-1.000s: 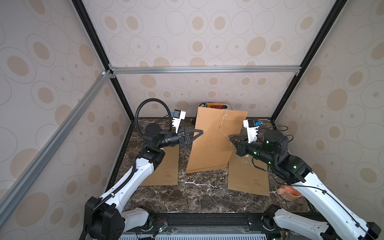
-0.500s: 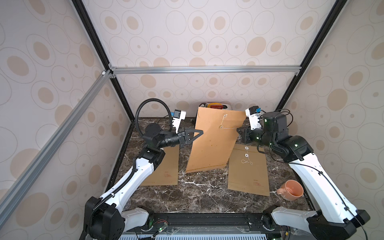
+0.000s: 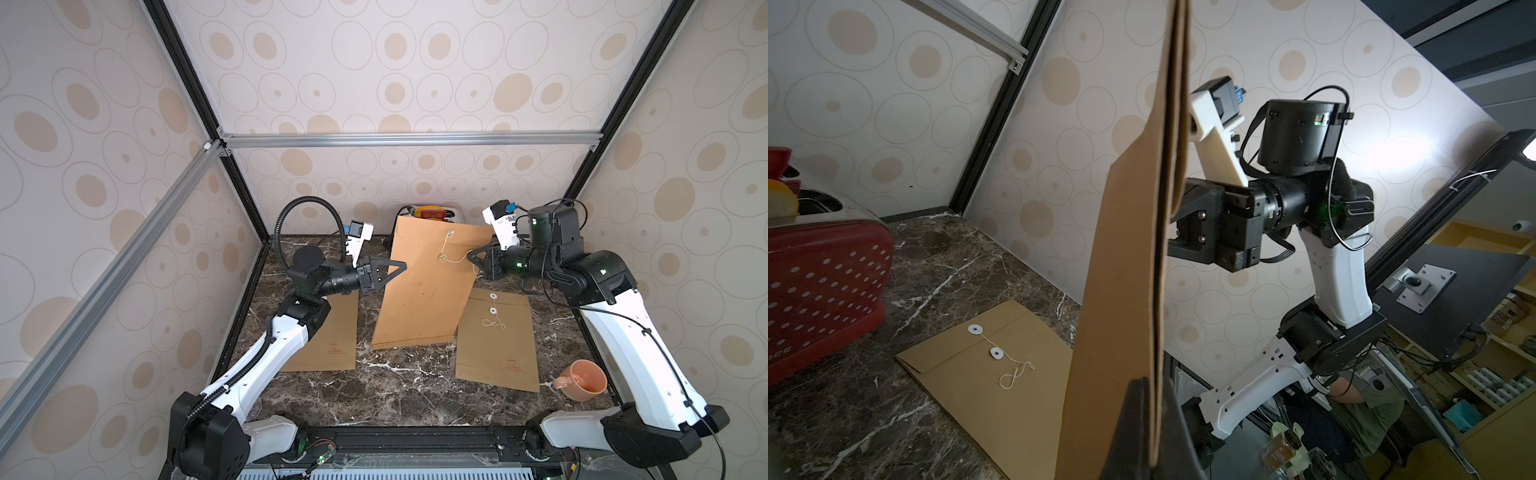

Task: Close the mouth of the file bag
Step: Close the file bag.

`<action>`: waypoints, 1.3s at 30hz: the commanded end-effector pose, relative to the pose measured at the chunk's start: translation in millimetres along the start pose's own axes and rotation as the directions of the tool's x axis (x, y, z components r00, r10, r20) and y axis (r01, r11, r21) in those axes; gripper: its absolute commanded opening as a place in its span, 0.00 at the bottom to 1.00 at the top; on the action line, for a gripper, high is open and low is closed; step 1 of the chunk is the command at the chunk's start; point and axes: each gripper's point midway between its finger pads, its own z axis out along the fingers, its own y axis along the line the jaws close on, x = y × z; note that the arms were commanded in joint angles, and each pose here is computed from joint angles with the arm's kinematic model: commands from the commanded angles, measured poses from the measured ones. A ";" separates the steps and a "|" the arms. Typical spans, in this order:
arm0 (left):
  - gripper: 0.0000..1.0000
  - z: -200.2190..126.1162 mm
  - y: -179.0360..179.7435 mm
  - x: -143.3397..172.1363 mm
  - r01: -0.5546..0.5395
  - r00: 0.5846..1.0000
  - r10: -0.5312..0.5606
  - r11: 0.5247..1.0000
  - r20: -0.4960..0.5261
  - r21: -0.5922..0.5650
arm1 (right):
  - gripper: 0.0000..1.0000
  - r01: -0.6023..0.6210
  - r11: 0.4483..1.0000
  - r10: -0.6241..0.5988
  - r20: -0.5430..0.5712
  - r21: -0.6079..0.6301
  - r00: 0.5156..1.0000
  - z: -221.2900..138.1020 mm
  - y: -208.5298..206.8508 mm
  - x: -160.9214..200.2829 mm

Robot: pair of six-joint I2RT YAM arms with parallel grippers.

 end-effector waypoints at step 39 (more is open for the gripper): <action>0.00 3.0 -12.9 -7.4 -0.058 0.998 0.058 0.998 0.008 0.023 | 0.00 0.043 0.987 -0.036 0.051 -0.152 0.998 10.3 56.7 -40.4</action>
